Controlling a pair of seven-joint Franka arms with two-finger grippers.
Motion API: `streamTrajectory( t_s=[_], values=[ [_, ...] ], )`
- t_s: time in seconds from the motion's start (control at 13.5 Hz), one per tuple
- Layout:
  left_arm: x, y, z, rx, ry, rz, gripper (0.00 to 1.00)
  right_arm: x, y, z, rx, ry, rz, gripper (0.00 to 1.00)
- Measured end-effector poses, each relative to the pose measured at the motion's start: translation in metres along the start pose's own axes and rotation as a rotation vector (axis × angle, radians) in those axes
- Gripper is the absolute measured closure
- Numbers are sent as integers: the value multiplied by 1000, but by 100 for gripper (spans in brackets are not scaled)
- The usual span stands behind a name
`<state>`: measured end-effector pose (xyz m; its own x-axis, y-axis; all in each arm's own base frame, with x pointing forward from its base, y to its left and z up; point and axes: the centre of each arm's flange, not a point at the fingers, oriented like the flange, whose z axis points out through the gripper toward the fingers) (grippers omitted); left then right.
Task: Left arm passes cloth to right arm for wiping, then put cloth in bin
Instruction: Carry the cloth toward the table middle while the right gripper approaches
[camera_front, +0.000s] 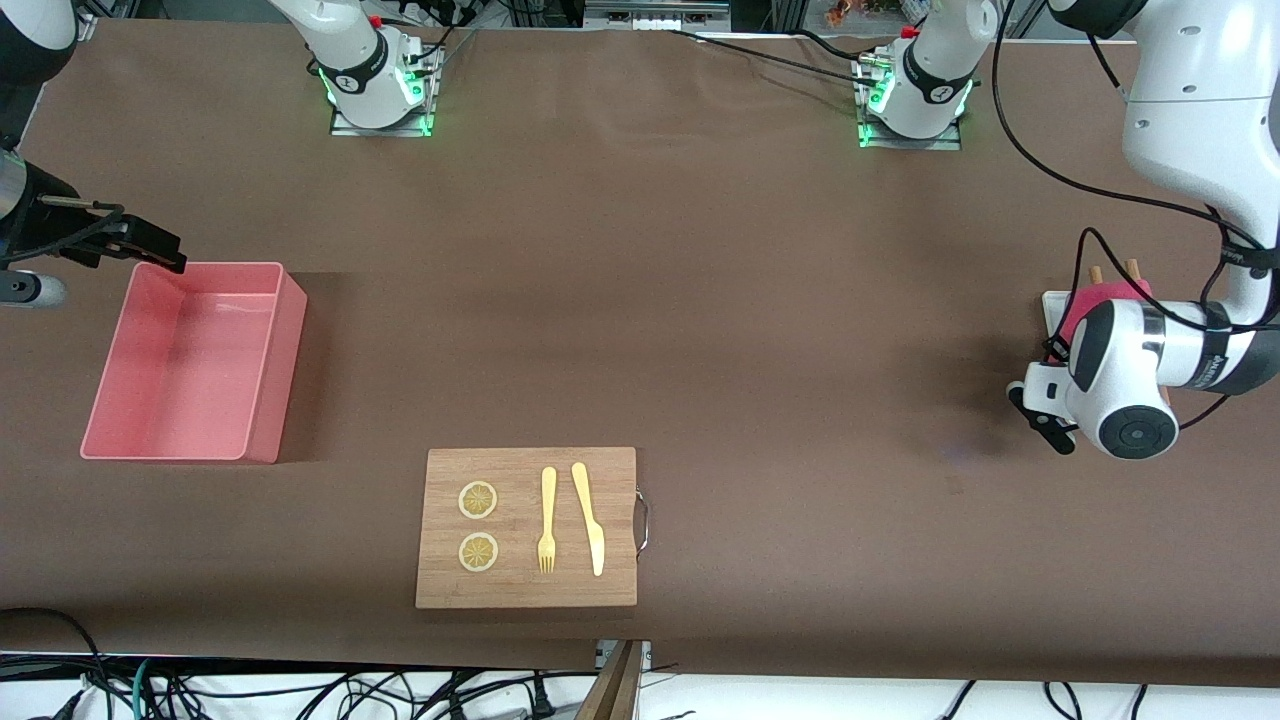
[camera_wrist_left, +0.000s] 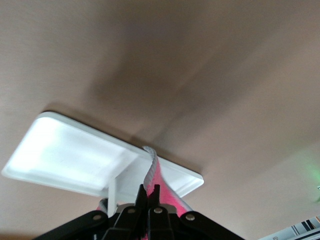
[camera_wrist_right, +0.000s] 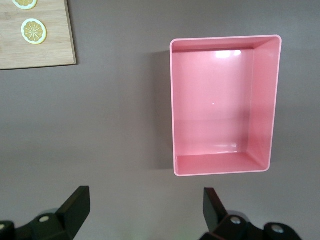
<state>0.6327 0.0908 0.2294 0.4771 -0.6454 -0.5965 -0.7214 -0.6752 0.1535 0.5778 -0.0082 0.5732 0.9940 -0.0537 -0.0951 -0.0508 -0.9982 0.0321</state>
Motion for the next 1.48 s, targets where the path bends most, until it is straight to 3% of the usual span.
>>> streamTrajectory(
  t_s=[0.22,0.37,0.67,0.89,1.18,1.48],
  values=[
    [-8,32,-65,24,-4,14,97,8,-1,21,1,-14,-1,0],
    [-15,63,-102,-3,24,29,97,11,-6,27,26,-22,34,0],
    [-42,104,-160,-118,196,-1,97,9,-37,27,100,-39,207,0],
    [-48,136,-207,-248,322,-132,97,14,-63,39,195,-74,359,0],
    [-4,209,-254,-418,363,-375,97,27,-105,68,297,-133,547,0],
    [43,267,-292,-549,454,-498,97,36,-176,91,367,-159,740,0]
  ],
)
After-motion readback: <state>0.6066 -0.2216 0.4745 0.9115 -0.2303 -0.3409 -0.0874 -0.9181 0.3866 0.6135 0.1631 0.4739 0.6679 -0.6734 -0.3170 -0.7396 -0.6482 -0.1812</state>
